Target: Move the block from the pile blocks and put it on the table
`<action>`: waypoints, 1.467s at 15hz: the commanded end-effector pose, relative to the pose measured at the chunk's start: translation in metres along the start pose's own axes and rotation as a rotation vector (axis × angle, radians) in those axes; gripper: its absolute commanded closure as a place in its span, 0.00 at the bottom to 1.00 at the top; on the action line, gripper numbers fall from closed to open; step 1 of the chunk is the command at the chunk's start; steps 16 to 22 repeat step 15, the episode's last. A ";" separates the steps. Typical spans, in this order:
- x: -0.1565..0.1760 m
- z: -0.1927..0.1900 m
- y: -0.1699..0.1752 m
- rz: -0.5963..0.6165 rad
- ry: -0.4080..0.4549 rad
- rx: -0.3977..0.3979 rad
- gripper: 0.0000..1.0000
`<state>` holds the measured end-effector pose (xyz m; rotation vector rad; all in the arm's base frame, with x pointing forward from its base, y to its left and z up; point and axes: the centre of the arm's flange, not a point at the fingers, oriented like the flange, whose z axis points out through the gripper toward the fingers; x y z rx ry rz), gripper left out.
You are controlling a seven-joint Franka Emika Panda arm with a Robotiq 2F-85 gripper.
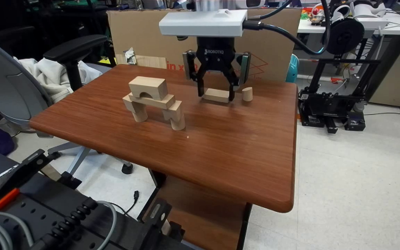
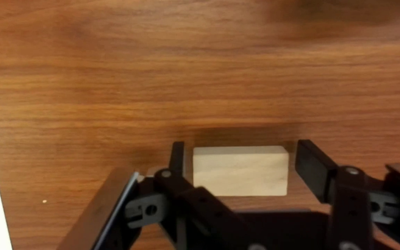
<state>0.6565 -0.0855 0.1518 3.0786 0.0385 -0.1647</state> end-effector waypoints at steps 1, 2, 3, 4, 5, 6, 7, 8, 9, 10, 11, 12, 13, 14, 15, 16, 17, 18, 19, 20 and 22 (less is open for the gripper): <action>-0.011 -0.012 -0.009 -0.023 0.004 -0.013 0.00; -0.021 -0.022 -0.012 -0.034 0.012 -0.018 0.00; -0.032 -0.034 -0.016 -0.041 0.024 -0.023 0.00; -0.044 -0.049 -0.020 -0.045 0.030 -0.025 0.00; -0.059 -0.068 -0.025 -0.050 0.044 -0.030 0.00; -0.066 -0.081 -0.027 -0.066 0.052 -0.032 0.00; -0.074 -0.097 -0.029 -0.059 0.069 -0.036 0.00; -0.082 -0.114 -0.031 -0.059 0.065 -0.037 0.00; -0.092 -0.132 -0.032 -0.077 0.048 -0.039 0.00; -0.052 -0.094 -0.027 -0.058 0.054 -0.021 0.00; -0.059 -0.108 -0.028 -0.059 0.063 -0.022 0.00; -0.060 -0.112 -0.028 -0.059 0.069 -0.022 0.00; -0.059 -0.109 -0.027 -0.058 0.065 -0.022 0.00; -0.059 -0.102 -0.027 -0.058 0.056 -0.021 0.00; -0.058 -0.096 -0.028 -0.059 0.048 -0.020 0.00; -0.058 -0.096 -0.028 -0.059 0.048 -0.020 0.00; -0.058 -0.096 -0.028 -0.059 0.048 -0.020 0.00; -0.058 -0.096 -0.028 -0.059 0.048 -0.020 0.00; -0.058 -0.096 -0.028 -0.059 0.048 -0.020 0.00; -0.058 -0.096 -0.028 -0.059 0.048 -0.020 0.00; -0.058 -0.096 -0.028 -0.059 0.048 -0.020 0.00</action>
